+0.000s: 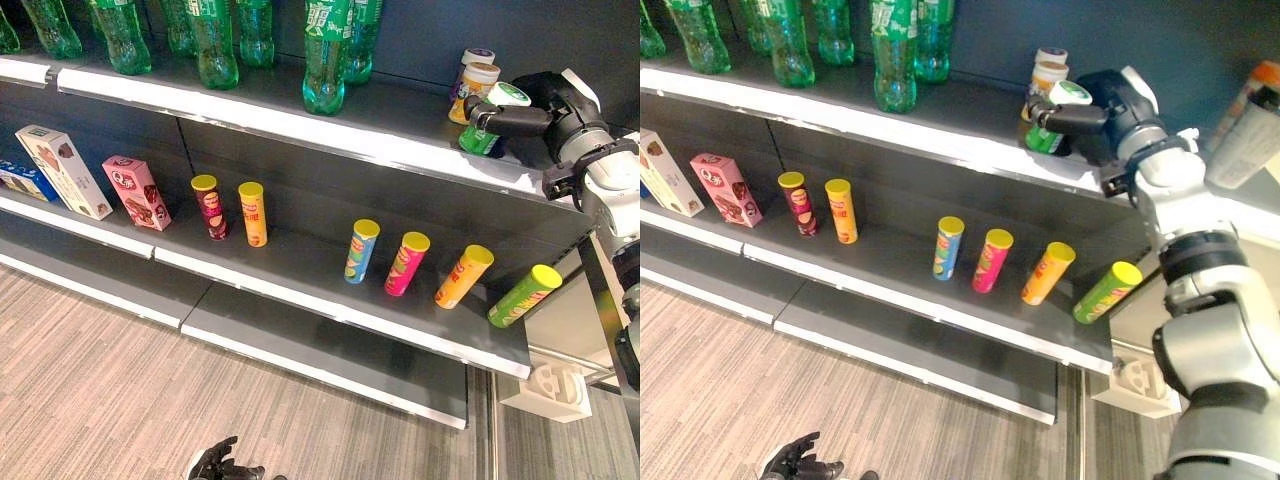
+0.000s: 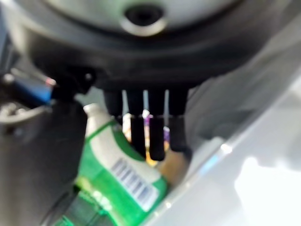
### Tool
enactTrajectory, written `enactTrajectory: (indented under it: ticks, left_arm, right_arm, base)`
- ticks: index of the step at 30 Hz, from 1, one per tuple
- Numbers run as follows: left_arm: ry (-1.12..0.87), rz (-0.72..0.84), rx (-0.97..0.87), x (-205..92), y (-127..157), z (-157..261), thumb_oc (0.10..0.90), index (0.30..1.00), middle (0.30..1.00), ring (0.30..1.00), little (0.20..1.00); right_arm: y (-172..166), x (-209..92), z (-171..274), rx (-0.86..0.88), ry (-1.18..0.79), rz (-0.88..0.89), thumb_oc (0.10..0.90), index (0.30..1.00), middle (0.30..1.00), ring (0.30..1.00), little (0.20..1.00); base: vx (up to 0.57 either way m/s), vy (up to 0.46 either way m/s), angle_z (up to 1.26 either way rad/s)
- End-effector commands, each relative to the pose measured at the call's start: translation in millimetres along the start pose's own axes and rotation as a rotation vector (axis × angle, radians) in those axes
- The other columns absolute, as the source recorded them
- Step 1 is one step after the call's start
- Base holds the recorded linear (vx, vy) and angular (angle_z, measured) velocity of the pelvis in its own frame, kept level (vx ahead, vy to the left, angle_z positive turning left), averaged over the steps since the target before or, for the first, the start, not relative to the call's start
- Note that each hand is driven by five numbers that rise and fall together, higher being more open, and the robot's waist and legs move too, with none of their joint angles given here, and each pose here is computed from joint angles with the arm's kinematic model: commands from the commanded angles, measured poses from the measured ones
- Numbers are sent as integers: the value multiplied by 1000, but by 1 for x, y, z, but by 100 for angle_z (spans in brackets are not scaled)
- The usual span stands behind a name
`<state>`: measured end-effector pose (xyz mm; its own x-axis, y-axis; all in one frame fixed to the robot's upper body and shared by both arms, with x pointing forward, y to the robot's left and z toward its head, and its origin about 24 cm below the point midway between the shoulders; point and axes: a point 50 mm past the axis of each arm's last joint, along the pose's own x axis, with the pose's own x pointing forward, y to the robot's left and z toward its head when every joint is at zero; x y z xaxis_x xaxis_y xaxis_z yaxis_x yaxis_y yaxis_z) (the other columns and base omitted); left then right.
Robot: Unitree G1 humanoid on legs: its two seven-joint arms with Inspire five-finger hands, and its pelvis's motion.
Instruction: Put the goods on the table back onto the shelves and tidy them up.
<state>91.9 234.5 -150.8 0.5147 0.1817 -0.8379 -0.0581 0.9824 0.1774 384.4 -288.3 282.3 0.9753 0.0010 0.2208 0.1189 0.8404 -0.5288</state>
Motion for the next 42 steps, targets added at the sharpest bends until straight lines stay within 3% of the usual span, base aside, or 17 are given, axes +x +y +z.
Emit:
enactTrajectory:
  ticks: [1, 11, 13, 14, 29, 30, 36, 40, 41, 42]
  left_arm:
    - [-55, 16, 60, 4, 13, 15, 800, 900, 900, 900, 900]
    - [-44, 24, 54, 4, 14, 13, 800, 900, 900, 900, 900]
    - [-40, 26, 53, 4, 14, 13, 800, 900, 900, 900, 900]
    - [-37, 27, 52, 4, 14, 12, 800, 900, 900, 900, 900]
    - [-23, 22, 42, 2, 13, 6, 800, 900, 900, 900, 900]
    - [-9, 29, 28, 1, 13, 2, 800, 900, 900, 900, 900]
    - [5, 49, -5, -1, 14, -5, 800, 900, 900, 900, 900]
    - [6, 79, -38, -3, 16, -9, 800, 900, 900, 900, 900]
    - [-8, 91, -62, -4, 13, -8, 800, 900, 900, 900, 900]
    - [-1, 104, -63, -5, 15, -11, 800, 900, 900, 900, 900]
  right_arm:
    - [-18, 13, 68, -26, -190, -78, 400, 300, 300, 300, 300]
    - [-22, 15, 68, -33, -164, -105, 400, 300, 300, 300, 300]
    - [-23, 16, 68, -19, -164, -115, 744, 815, 815, 815, 815]
    - [-24, 16, 70, -6, -171, -118, 800, 900, 900, 900, 900]
    - [-43, 1, 103, 89, -341, -106, 800, 900, 900, 900, 900]
    - [-52, -11, 121, 94, -445, -104, 800, 900, 900, 900, 900]
    - [-66, -42, 145, 29, -614, -130, 800, 900, 900, 900, 900]
    - [-73, -80, 153, -149, -742, -213, 800, 900, 900, 900, 900]
    - [-73, -99, 158, -311, -789, -266, 800, 900, 900, 900, 900]
    - [-75, -114, 154, -364, -813, -310, 800, 900, 900, 900, 900]
  base:
    - [0, 0, 0]
    - [0, 0, 0]
    - [0, 0, 0]
    - [0, 0, 0]
    - [0, -1, -5]
    - [0, 0, 0]
    - [-7, 1, -17]
    - [5, 26, -26]
    - [-5, 38, -46]
    - [-4, 39, -47]
